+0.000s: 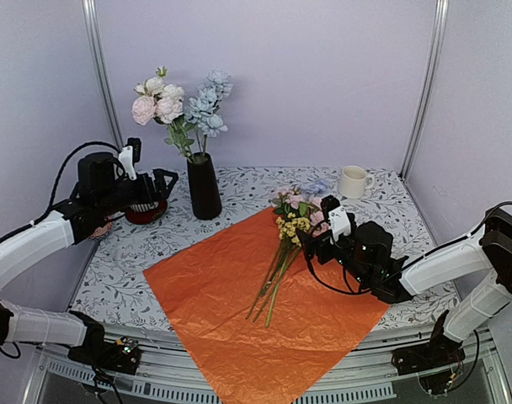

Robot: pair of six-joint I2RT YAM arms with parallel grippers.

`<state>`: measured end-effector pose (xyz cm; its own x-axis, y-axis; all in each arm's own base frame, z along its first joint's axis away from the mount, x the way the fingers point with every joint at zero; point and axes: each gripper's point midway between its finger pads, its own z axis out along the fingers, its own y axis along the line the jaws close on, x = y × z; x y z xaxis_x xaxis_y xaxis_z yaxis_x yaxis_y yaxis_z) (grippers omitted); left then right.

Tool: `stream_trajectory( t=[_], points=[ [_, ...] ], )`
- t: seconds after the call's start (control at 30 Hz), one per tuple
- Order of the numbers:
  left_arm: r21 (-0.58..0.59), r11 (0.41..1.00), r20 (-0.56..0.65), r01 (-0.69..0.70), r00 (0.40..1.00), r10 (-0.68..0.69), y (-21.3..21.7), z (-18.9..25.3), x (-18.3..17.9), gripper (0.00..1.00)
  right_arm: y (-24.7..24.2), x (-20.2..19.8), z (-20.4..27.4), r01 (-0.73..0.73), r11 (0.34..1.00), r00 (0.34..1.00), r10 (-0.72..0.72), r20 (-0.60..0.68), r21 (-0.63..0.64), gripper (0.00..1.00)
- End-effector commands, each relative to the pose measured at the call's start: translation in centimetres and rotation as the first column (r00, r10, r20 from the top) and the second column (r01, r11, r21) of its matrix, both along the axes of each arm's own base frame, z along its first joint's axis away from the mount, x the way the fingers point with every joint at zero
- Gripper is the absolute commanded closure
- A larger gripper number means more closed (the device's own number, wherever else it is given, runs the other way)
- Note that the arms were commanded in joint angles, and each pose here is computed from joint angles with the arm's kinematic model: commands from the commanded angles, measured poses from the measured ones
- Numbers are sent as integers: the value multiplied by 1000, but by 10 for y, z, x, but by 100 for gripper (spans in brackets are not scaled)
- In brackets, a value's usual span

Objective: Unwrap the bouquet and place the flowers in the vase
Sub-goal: Place the fake flower in the vase, then pick up the fake flower from the flattened wrapping paper.

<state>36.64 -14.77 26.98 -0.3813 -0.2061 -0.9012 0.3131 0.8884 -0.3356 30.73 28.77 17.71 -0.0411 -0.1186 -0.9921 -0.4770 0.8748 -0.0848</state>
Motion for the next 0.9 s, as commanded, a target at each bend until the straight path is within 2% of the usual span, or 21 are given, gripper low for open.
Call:
stream_trajectory(
  t=[0.0,0.2,0.4,0.63,0.87],
  points=[
    [18,1000,-102,19,995,-17,6,-37,-21,2,8,1,1,-21,1000,1000,21,-10,14,1],
    [-33,999,-172,36,984,-41,7,-69,-48,2,11,4,-2,-12,1000,999,13,-34,18,1],
    [-148,986,-260,80,958,-117,-7,-87,-73,2,24,25,-20,83,996,977,-75,-199,30,1],
    [-161,982,-299,95,944,-141,-15,-101,-87,2,22,29,-21,130,990,963,-111,-244,63,1],
    [-127,979,-218,159,959,-184,-25,-106,-85,2,28,32,-20,109,994,971,-113,-209,-29,1]
  ],
)
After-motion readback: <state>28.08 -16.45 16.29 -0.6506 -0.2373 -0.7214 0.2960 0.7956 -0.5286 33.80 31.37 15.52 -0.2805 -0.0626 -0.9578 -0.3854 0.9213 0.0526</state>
